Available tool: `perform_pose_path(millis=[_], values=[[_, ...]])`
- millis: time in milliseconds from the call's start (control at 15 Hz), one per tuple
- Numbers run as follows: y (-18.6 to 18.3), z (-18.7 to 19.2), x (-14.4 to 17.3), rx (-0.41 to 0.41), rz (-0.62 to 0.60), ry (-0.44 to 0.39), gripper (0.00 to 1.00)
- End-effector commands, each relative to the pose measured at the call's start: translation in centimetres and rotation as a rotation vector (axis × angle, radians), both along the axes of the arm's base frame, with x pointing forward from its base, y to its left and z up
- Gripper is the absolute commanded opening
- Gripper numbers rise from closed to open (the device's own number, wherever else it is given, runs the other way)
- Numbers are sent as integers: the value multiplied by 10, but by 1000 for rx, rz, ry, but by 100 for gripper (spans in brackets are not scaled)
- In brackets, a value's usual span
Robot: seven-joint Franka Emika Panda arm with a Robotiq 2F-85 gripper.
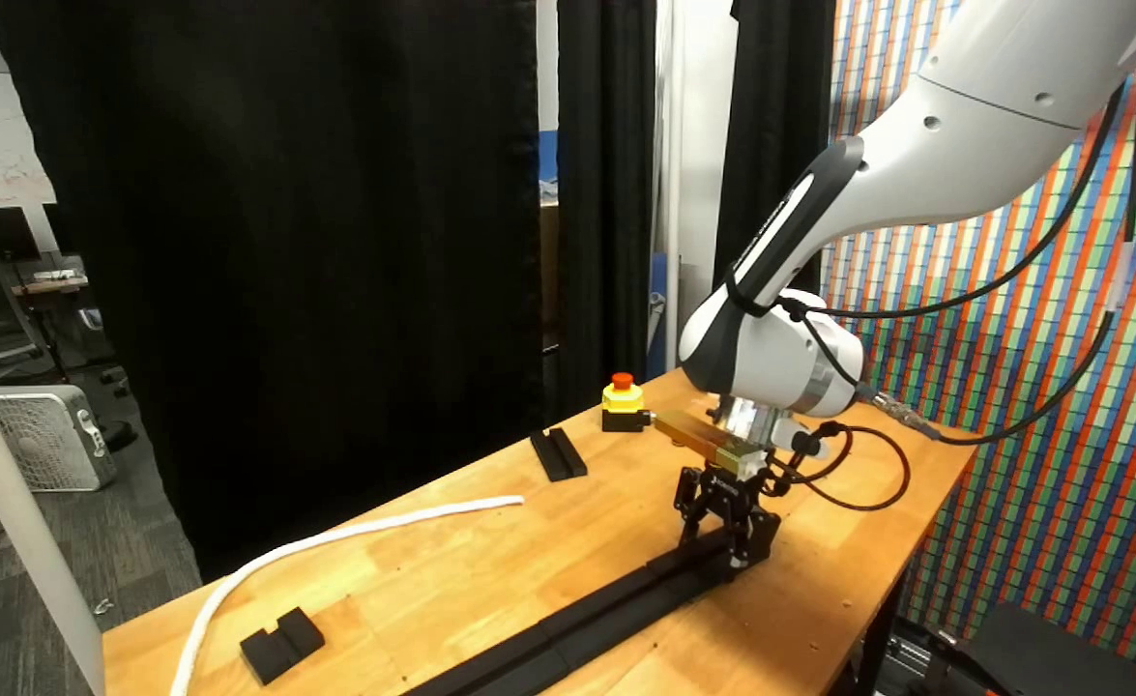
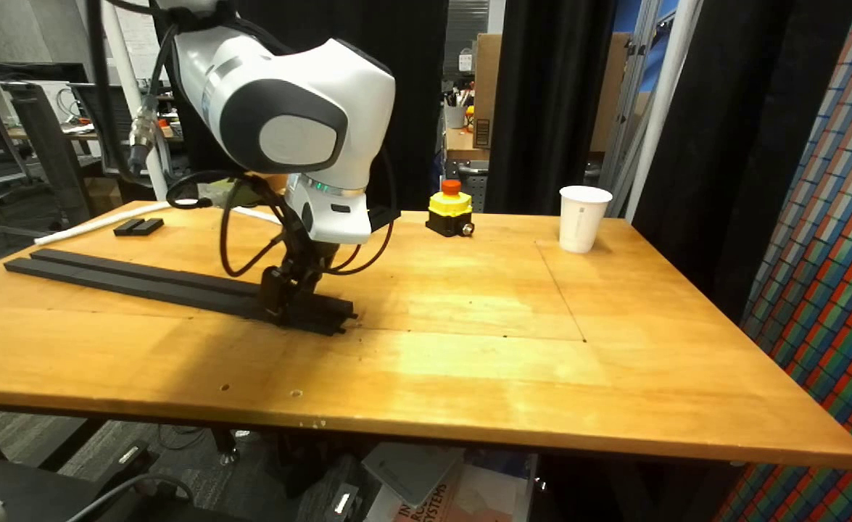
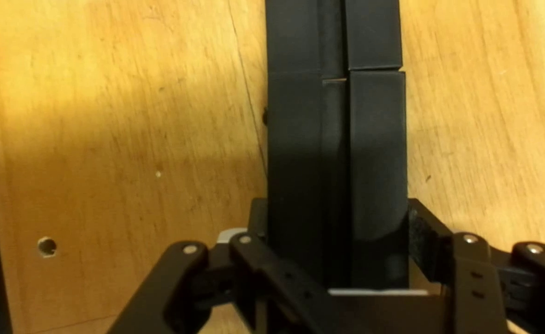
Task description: Connect the four black pieces together
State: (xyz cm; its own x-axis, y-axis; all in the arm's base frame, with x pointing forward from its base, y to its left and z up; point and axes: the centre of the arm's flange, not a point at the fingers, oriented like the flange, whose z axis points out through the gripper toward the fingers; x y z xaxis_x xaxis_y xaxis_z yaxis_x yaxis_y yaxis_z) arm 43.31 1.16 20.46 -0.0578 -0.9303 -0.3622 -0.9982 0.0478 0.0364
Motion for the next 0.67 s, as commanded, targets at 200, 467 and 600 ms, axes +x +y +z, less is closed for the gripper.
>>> perform_pose_path(millis=[200, 467, 600], values=[[-5, -2, 24, 18, 68, -2, 49], [-3, -6, 32, 34, 86, -6, 49], [0, -8, 34, 42, 89, -11, 49]])
